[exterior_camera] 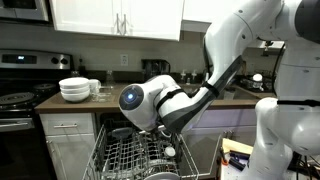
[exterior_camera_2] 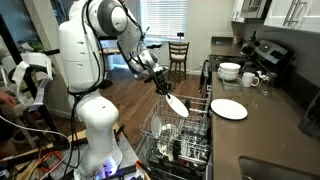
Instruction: Remove the white plate on the right from the dishwasher and place it on top of the white plate on the countertop
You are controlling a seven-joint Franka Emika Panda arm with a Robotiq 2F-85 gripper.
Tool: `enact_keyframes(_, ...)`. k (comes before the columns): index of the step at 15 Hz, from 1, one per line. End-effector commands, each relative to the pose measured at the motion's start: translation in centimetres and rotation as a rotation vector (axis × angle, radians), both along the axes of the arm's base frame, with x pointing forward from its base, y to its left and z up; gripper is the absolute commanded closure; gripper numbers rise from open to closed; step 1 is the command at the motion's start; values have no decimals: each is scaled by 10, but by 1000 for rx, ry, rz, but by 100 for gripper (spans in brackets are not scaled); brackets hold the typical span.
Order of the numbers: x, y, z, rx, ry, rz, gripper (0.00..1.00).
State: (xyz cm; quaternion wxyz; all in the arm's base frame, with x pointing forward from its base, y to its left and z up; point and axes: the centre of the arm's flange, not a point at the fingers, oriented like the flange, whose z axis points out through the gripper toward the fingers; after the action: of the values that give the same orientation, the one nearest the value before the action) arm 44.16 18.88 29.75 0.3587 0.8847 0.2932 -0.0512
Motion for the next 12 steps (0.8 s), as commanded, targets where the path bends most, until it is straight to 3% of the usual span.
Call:
enact_keyframes(1, 1, 10, 12, -95, -61, 20, 98)
enact_keyframes(6, -7, 15, 23, -166, -129, 38, 98)
enact_keyframes(12, -20, 26, 31, -282, -305, 81, 98)
